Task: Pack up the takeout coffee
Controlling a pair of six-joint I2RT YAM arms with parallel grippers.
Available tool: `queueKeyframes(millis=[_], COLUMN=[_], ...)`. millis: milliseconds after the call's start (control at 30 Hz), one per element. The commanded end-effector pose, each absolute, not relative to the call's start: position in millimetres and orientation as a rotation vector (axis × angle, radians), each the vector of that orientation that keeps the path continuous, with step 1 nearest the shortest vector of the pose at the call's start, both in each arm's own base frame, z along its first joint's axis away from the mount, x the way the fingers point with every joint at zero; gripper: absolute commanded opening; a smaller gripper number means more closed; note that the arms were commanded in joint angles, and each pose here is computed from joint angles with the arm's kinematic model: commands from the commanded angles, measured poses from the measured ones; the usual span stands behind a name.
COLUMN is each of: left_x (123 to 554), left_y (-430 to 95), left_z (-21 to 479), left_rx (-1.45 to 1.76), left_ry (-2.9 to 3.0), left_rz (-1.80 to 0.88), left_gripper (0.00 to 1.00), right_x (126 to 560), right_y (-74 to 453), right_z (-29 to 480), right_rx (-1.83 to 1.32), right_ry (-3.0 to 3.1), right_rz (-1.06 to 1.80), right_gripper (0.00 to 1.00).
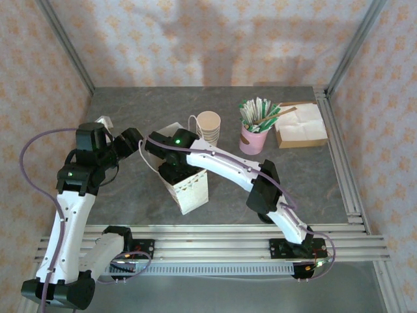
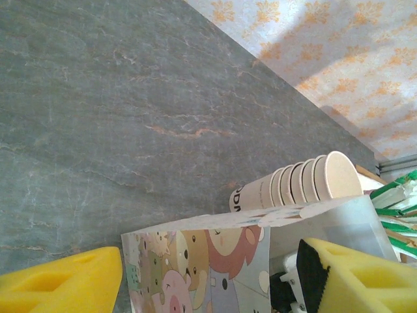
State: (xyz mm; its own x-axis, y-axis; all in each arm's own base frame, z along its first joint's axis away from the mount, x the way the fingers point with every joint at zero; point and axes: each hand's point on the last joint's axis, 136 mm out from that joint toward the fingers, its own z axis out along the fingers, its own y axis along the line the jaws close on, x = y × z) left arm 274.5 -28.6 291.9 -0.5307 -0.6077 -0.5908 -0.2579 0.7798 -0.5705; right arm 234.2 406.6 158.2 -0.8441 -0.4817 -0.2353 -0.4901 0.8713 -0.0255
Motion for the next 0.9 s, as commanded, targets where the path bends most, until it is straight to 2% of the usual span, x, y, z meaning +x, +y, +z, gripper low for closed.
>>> queueKeyframes(millis=[0, 67, 400, 700, 867], left_x=[277.3, 277.1, 277.1, 278.4, 278.8], left_y=[-29.8, -30.3, -30.1, -31.2, -33.5], left_z=[293.3, 292.9, 294.7, 296.6, 298.0], left_rx=[-0.632, -0.630, -0.627, -0.623, -0.619], left_ry=[2.124, 2.127, 2.125, 2.125, 2.120], left_rz=[-0.532, -0.532, -0.523, -0.524, -0.538], left_gripper=[0.73, 0.72, 0.72, 0.72, 0.72], right_x=[235.7, 237.1, 238.4, 237.6, 243.3], right_y=[394.8, 395.2, 394.3, 395.9, 388.5], right_z=[200.1, 204.4, 226.0, 268.3, 263.3], right_rx=[-0.682, -0.667, -0.638, -0.607, -0.607], right_ry=[2.735, 2.722, 2.686, 2.604, 2.593], right_rz=[0.073, 0.088, 0.136, 0.273, 0.190], right_gripper=[0.96, 1.00, 1.00, 1.00, 1.00])
